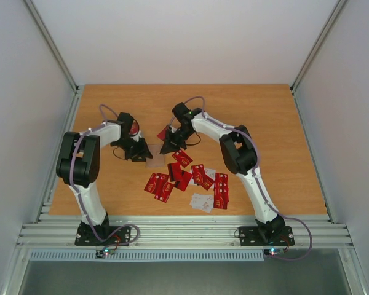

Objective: Put the credit cards into the card holder

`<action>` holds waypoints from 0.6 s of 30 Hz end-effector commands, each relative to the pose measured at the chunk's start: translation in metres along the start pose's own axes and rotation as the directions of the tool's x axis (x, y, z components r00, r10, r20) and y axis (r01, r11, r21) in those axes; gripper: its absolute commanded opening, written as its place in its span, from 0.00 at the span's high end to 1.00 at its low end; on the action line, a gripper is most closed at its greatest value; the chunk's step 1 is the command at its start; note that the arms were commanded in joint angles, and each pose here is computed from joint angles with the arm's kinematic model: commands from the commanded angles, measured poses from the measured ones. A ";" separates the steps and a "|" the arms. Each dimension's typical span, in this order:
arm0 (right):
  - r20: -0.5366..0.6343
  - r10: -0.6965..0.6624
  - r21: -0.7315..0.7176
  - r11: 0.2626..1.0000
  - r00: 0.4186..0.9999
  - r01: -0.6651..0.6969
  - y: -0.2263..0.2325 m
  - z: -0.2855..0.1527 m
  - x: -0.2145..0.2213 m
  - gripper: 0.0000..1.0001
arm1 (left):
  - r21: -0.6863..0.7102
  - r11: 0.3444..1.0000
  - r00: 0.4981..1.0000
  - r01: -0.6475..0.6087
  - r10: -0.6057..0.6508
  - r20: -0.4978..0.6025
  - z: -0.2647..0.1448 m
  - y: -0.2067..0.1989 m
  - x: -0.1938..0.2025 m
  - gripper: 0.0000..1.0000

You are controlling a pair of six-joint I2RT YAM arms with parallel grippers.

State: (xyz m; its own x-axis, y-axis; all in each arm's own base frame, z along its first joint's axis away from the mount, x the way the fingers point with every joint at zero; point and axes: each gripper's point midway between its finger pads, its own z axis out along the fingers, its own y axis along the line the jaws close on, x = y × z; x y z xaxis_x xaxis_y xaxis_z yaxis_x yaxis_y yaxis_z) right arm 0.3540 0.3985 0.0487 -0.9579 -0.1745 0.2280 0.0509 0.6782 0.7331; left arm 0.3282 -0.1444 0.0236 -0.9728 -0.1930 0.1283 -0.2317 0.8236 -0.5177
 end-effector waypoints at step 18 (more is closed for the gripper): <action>-0.026 0.006 -0.016 1.000 1.000 -0.007 -0.002 0.022 0.000 0.91 | -0.018 0.999 1.000 0.027 -0.028 -0.007 0.013 0.000 -0.004 0.67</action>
State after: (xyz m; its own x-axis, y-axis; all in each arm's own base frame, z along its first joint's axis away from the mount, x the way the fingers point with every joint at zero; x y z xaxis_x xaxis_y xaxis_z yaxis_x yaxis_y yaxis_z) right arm 0.3494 0.4052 0.0418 -0.9530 -0.1838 0.2408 0.0559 0.6747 0.7360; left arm 0.3298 -0.1485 0.0234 -0.9680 -0.2086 0.1396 -0.2509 0.8198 -0.5148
